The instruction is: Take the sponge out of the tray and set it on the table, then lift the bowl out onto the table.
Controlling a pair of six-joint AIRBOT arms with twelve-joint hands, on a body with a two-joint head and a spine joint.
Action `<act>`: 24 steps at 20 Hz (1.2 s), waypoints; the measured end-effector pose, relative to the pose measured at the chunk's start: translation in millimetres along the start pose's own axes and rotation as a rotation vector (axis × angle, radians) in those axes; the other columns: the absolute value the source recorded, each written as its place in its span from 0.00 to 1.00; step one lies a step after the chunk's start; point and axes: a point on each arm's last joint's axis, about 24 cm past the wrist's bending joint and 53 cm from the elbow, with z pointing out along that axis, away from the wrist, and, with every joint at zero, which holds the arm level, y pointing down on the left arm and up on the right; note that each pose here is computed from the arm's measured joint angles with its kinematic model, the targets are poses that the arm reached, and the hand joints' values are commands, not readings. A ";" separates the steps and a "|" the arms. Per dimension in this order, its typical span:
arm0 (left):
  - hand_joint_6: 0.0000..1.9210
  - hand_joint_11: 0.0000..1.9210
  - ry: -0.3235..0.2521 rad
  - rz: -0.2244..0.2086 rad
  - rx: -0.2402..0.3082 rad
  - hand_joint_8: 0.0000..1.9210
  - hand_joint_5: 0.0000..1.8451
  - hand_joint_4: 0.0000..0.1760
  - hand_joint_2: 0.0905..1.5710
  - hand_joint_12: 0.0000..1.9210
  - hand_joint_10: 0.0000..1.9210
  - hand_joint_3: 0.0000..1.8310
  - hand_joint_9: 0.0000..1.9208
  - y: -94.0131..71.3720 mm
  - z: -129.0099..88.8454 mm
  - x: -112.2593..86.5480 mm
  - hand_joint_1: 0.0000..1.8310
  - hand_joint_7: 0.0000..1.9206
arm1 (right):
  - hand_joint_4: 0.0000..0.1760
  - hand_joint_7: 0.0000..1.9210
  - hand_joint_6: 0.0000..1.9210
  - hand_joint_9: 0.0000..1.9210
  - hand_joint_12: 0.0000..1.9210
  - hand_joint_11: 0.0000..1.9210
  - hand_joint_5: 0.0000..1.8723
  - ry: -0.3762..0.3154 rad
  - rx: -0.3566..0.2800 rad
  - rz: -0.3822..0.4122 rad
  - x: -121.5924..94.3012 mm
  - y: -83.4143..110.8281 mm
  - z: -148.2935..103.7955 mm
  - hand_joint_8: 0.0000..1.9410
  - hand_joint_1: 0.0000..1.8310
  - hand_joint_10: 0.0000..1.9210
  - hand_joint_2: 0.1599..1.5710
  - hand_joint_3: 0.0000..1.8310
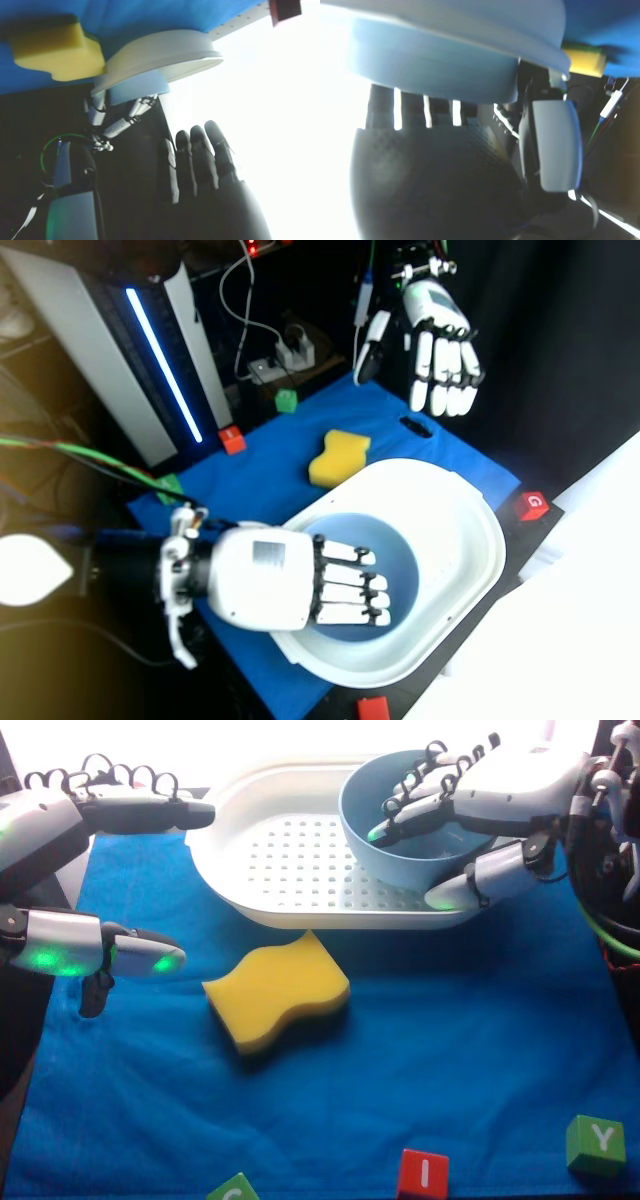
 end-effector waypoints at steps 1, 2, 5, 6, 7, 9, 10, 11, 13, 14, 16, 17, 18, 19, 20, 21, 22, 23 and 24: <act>0.00 0.00 -0.001 0.002 0.000 0.00 0.24 0.18 0.56 0.42 0.00 0.00 0.17 0.4 0.0 -0.5 0.45 0.20 | 0.50 0.14 0.00 0.11 0.22 0.02 0.20 0.001 0.006 -0.007 -0.1 -0.4 2.0 0.00 0.27 0.00 0.74 0.00; 0.00 0.00 -0.002 0.000 -0.001 0.00 0.24 0.20 0.56 0.40 0.00 0.00 0.16 0.7 0.0 -1.0 0.46 0.19 | 0.43 0.16 0.00 0.13 0.24 0.03 0.22 -0.003 0.010 -0.009 -2.1 -1.3 3.2 0.00 0.27 0.00 0.75 0.00; 0.00 0.00 -0.002 0.001 0.001 0.00 0.24 0.17 0.55 0.42 0.00 0.00 0.16 0.7 0.6 -0.2 0.47 0.20 | 0.00 0.25 0.00 0.22 0.39 0.10 0.31 -0.009 0.023 -0.016 -5.4 -4.1 7.8 0.00 0.38 0.01 0.76 0.00; 0.00 0.00 -0.002 -0.004 0.000 0.00 0.25 0.15 0.55 0.41 0.00 0.00 0.16 1.0 1.1 0.6 0.46 0.20 | 0.00 0.33 0.01 0.34 0.52 0.19 0.37 -0.015 0.025 -0.017 -8.3 -3.7 9.3 0.01 0.61 0.03 0.84 0.00; 0.00 0.00 0.001 -0.001 0.003 0.00 0.25 0.18 0.55 0.40 0.00 0.00 0.16 0.2 1.1 1.3 0.46 0.20 | 0.00 0.39 0.01 0.38 0.59 0.21 0.43 -0.020 0.024 -0.018 -10.6 -2.6 10.5 0.01 0.72 0.02 0.86 0.00; 0.00 0.00 -0.001 -0.004 0.002 0.00 0.25 0.15 0.55 0.40 0.00 0.00 0.16 0.5 1.2 1.1 0.45 0.20 | 0.00 0.56 0.44 0.46 0.83 0.32 0.52 -0.022 0.027 -0.014 -11.5 -3.3 10.6 0.27 0.84 0.45 0.69 0.00; 0.00 0.00 -0.001 -0.006 0.002 0.00 0.25 0.14 0.55 0.40 0.00 0.00 0.16 1.2 1.7 1.1 0.44 0.21 | 0.00 0.56 0.53 0.46 0.85 0.33 0.51 -0.027 0.027 -0.016 -14.5 -3.0 11.2 0.34 0.82 0.55 0.68 0.00; 0.00 0.00 -0.002 -0.009 -0.001 0.01 0.26 0.14 0.55 0.41 0.00 0.00 0.17 2.3 2.1 1.3 0.44 0.21 | 0.00 0.56 0.53 0.46 0.67 0.35 0.51 -0.038 0.023 -0.015 -19.7 -0.4 11.9 0.36 0.77 0.61 0.67 0.00; 0.00 0.00 0.001 -0.007 0.005 0.00 0.26 0.18 0.55 0.41 0.00 0.00 0.17 0.6 2.1 2.2 0.43 0.21 | 0.00 0.56 0.51 0.48 0.58 0.38 0.52 -0.057 0.011 -0.005 -28.4 4.0 12.0 0.36 0.75 0.63 0.67 0.00; 0.00 0.00 0.001 -0.008 0.004 0.00 0.26 0.23 0.55 0.41 0.00 0.00 0.17 0.9 2.1 2.2 0.43 0.21 | 0.00 0.57 0.50 0.48 0.58 0.40 0.52 -0.055 0.011 -0.010 -28.1 4.3 12.2 0.36 0.75 0.64 0.67 0.00; 0.00 0.00 0.000 -0.009 0.003 0.00 0.26 0.22 0.55 0.41 0.00 0.00 0.17 1.2 2.2 2.1 0.44 0.21 | 0.00 0.57 0.51 0.49 0.56 0.44 0.52 -0.051 0.010 -0.012 -27.0 5.1 12.8 0.34 0.75 0.63 0.66 0.00; 0.00 0.00 0.000 -0.009 0.004 0.00 0.26 0.23 0.55 0.42 0.00 0.00 0.17 0.9 2.2 2.2 0.44 0.21 | 0.00 0.58 0.48 0.50 0.60 0.46 0.52 -0.053 0.006 -0.011 -27.3 6.3 13.0 0.32 0.76 0.64 0.66 0.00; 0.00 0.00 0.000 -0.009 0.005 0.00 0.25 0.27 0.55 0.42 0.00 0.00 0.17 0.7 2.2 2.2 0.43 0.21 | 0.00 0.58 0.49 0.50 0.61 0.47 0.52 -0.054 0.001 -0.010 -28.3 8.9 13.5 0.31 0.76 0.64 0.66 0.00; 0.00 0.00 0.001 -0.009 0.004 0.00 0.25 0.29 0.55 0.41 0.00 0.00 0.17 1.0 2.2 2.3 0.43 0.21 | 0.00 0.59 0.43 0.51 0.62 0.50 0.54 -0.053 -0.010 -0.008 -27.3 13.0 14.2 0.32 0.76 0.63 0.65 0.00; 0.00 0.00 0.000 -0.009 0.004 0.00 0.25 0.27 0.55 0.40 0.00 0.00 0.16 0.9 2.2 2.2 0.44 0.20 | 0.00 0.60 0.41 0.50 0.61 0.50 0.54 -0.053 -0.016 -0.009 -27.7 16.1 14.9 0.33 0.76 0.63 0.65 0.00; 0.00 0.00 0.001 -0.012 0.005 0.00 0.25 0.26 0.55 0.40 0.00 0.00 0.17 0.8 2.2 2.3 0.43 0.20 | 0.00 0.63 0.21 0.46 0.65 0.47 0.61 -0.055 -0.031 -0.012 -30.0 22.7 15.1 0.18 0.86 0.64 0.66 0.00; 0.00 0.00 0.001 -0.015 0.004 0.00 0.26 0.25 0.55 0.41 0.00 0.00 0.17 0.9 2.2 2.4 0.44 0.21 | 0.00 0.66 0.10 0.45 0.67 0.47 0.66 -0.059 -0.048 -0.015 -33.4 29.7 14.1 0.08 0.88 0.66 0.67 0.00; 0.00 0.01 0.001 -0.018 0.006 0.00 0.26 0.21 0.55 0.42 0.00 0.00 0.18 0.5 2.4 2.8 0.44 0.21 | 0.00 0.71 0.06 0.56 0.71 0.52 0.70 -0.067 -0.068 -0.016 -38.5 35.9 11.6 0.05 0.85 0.51 0.77 0.02; 0.00 0.01 0.000 -0.021 0.006 0.00 0.26 0.24 0.55 0.42 0.01 0.00 0.18 0.5 2.8 3.4 0.44 0.21 | 0.00 0.73 0.04 0.61 0.77 0.52 0.72 -0.075 -0.088 -0.012 -42.9 40.6 8.4 0.04 0.83 0.48 0.80 0.03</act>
